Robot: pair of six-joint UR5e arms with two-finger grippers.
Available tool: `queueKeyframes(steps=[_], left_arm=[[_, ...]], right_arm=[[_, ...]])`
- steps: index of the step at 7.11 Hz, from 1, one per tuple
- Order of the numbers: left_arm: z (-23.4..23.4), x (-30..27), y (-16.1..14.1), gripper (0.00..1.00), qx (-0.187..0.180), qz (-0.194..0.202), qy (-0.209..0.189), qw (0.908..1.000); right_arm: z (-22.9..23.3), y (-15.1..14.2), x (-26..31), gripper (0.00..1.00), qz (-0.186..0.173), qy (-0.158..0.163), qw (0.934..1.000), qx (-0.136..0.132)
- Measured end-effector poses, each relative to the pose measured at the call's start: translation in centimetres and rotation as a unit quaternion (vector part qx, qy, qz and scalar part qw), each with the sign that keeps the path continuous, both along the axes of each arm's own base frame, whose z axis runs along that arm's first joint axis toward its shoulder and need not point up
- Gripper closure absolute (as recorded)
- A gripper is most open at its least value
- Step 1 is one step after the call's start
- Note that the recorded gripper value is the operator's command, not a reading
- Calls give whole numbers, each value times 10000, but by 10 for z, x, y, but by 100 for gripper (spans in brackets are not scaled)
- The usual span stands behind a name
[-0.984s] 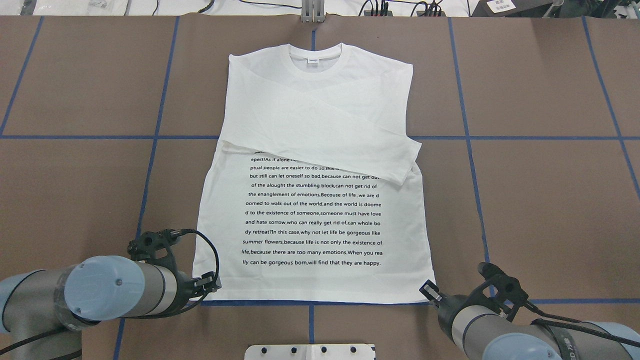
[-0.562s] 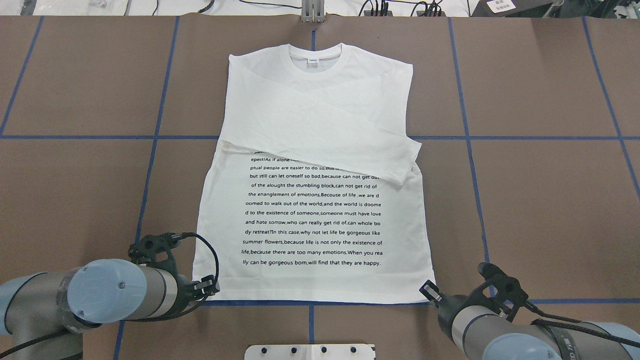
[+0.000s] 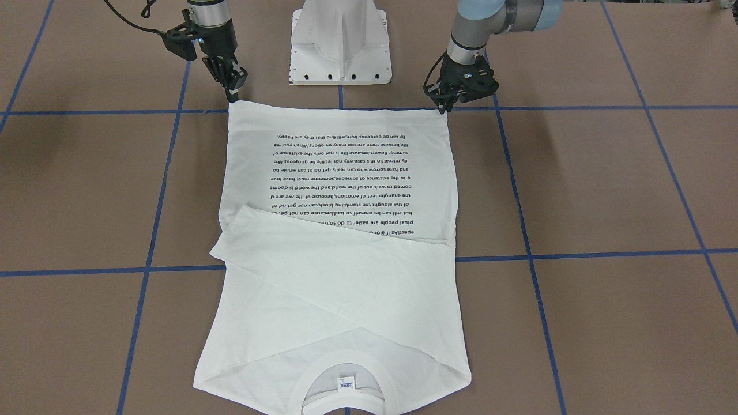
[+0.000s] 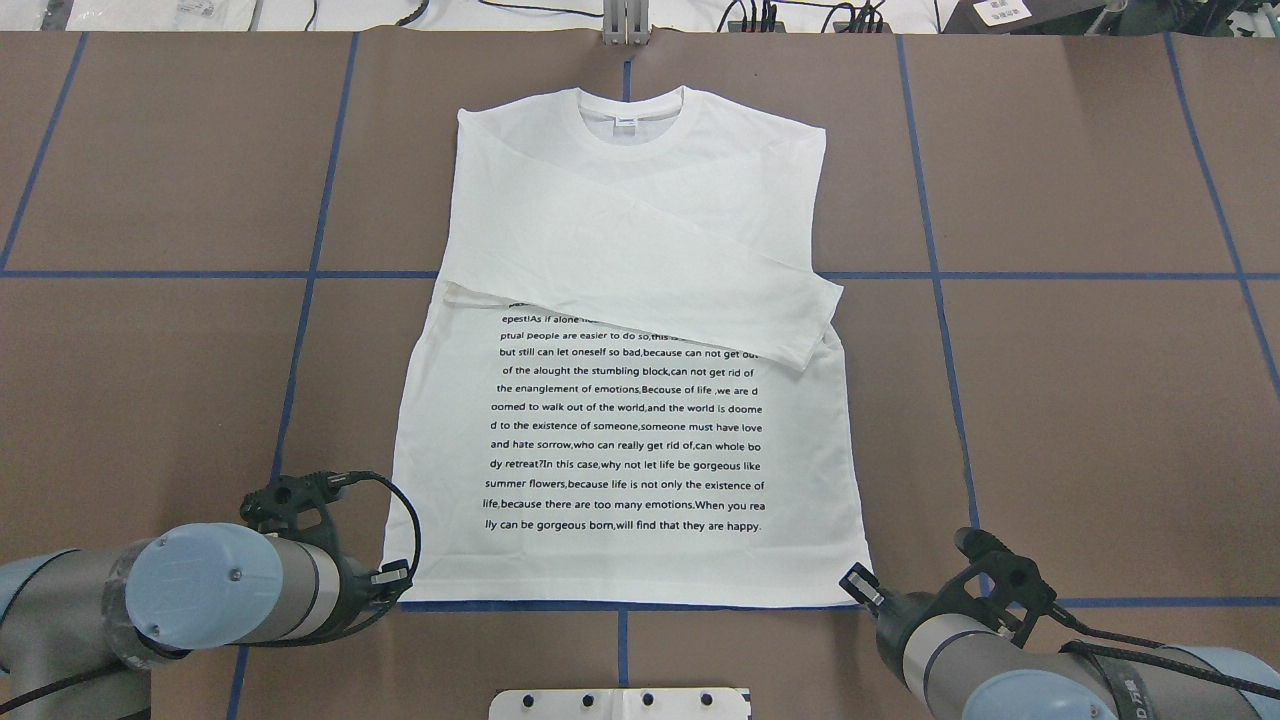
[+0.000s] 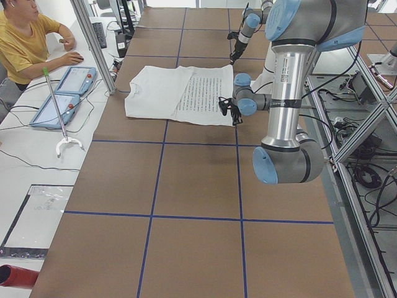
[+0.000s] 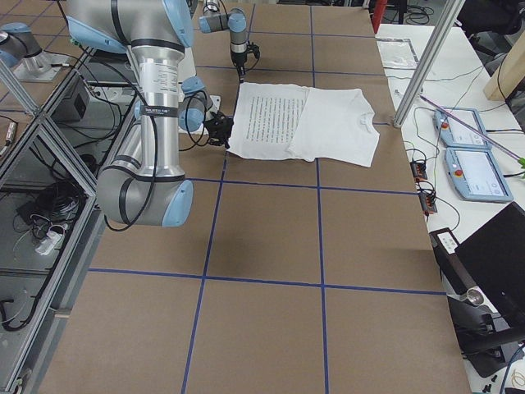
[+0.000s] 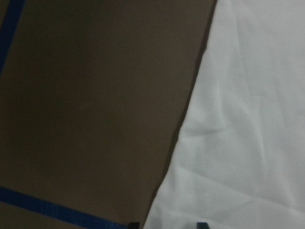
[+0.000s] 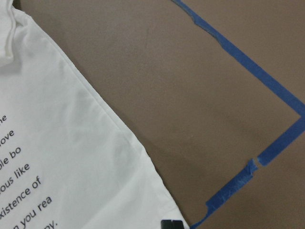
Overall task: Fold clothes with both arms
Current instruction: 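Move the left gripper to the hem corner nearest the robot and grasp it, then lift the hem with both grippers and fold it toward the collar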
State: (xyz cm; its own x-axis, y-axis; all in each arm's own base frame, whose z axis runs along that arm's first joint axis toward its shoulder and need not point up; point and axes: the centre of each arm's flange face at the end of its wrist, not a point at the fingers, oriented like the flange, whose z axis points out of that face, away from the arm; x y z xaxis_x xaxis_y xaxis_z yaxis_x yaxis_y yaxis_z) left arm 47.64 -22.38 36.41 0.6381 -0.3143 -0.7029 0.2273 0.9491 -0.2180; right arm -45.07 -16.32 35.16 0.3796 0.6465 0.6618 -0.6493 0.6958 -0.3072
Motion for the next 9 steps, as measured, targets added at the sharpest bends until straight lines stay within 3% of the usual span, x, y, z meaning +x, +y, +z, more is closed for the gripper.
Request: queueKeyframes(steps=[3, 7, 9], left_arm=[[-36, -19, 5, 100, 15, 0, 390, 9992], [-117, -73, 40, 100, -299, 4, 982, 9947], [-139, -99, 26, 100, -150, -85, 1204, 9926]], right_arm=[[-4, 8, 0, 100, -95, -36, 9999, -4], [-50, 54, 36, 100, -649, 146, 9978, -19], [-66, 22, 58, 100, -479, 207, 9986, 103]])
